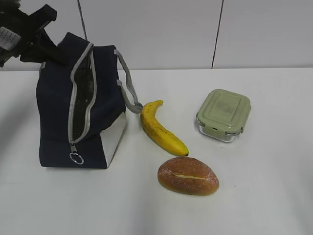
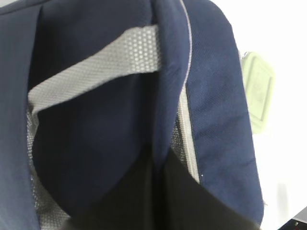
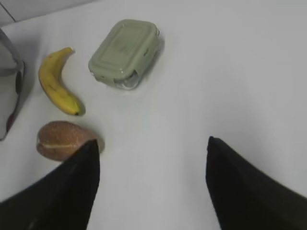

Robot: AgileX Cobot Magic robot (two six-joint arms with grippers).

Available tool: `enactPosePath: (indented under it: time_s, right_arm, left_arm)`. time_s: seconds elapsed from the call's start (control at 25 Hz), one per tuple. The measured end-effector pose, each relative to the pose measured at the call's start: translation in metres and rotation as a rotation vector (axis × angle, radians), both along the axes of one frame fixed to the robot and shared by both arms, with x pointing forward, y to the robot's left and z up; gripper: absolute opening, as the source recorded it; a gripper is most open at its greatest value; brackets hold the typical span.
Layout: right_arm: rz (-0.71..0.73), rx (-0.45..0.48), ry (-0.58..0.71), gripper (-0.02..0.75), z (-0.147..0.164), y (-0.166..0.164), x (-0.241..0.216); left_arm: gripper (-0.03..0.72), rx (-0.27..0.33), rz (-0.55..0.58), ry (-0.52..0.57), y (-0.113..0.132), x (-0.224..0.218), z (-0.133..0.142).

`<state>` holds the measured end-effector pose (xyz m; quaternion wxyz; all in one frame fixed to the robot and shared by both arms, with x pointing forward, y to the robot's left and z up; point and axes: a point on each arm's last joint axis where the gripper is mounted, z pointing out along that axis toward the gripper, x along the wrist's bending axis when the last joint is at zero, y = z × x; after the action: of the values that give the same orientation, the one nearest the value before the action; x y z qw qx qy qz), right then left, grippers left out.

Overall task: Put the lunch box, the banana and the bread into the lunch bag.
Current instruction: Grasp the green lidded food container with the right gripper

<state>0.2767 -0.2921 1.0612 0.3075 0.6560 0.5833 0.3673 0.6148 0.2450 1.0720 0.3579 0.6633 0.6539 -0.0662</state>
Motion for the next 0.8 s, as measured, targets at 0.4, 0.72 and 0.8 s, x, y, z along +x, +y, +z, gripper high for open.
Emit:
enactPosePath:
  time_s: [0.4, 0.72, 0.8]
  right_arm:
    - [-0.059, 0.221, 0.075, 0.511, -0.007, -0.003, 0.092]
    - [-0.07, 0.276, 0.35, 0.511, -0.019, -0.01, 0.178]
    - [-0.053, 0.278, 0.403, 0.511, -0.019, -0.011, 0.201]
  left_arm:
    - [-0.003, -0.007, 0.001, 0.0, 0.0, 0.0, 0.0]
    - [-0.003, -0.007, 0.001, 0.001, 0.0, 0.0, 0.0]
    - [-0.003, -0.007, -0.001, -0.001, -0.001, 0.0, 0.0]
